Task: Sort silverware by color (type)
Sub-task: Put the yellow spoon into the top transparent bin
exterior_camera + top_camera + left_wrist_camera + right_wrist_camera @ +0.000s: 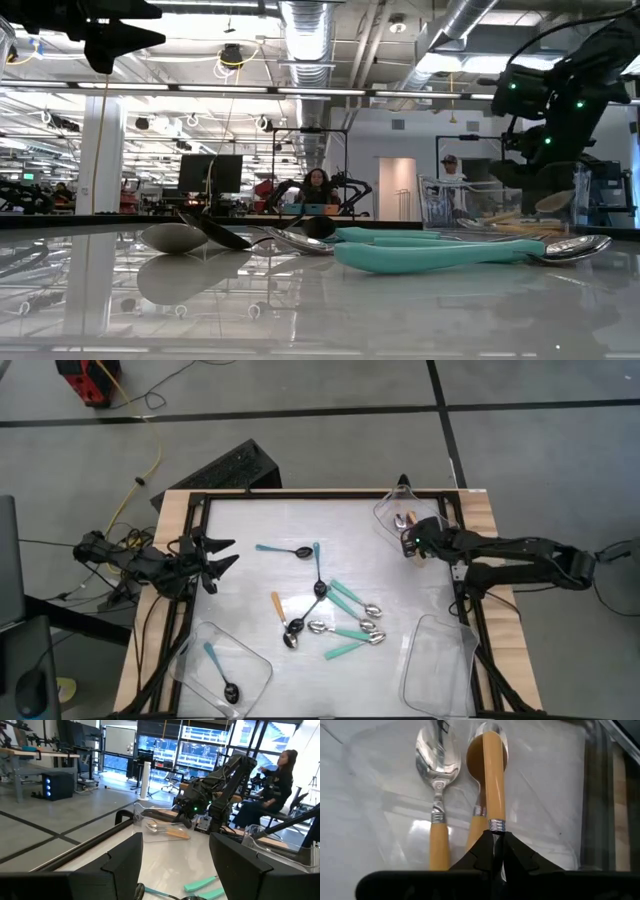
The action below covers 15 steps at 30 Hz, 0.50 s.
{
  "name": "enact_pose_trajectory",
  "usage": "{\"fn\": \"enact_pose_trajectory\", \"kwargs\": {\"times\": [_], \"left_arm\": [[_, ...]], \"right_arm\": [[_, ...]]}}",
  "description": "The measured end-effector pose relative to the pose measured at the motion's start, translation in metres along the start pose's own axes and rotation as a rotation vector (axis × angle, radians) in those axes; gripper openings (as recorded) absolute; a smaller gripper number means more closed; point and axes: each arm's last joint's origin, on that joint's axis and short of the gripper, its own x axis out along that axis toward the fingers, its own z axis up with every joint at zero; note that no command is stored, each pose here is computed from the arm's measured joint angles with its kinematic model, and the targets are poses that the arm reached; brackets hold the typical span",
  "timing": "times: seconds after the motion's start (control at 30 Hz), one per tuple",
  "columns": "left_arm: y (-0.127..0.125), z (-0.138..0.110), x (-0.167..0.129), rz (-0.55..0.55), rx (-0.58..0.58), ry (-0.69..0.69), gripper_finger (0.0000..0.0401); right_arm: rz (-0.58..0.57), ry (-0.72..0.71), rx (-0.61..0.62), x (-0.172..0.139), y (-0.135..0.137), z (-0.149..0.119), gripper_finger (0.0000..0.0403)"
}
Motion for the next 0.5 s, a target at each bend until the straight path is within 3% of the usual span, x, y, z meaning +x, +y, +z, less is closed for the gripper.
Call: {"fn": "enact_pose_trajectory", "kwargs": {"times": [0.5], "left_arm": [[0.0000,0.0000,0.0000,0.000,-0.006,0.000,0.0216]], "right_arm": [[-0.004,0.006,-0.005,0.0017,0.0013,-0.0002,0.0125]]}}
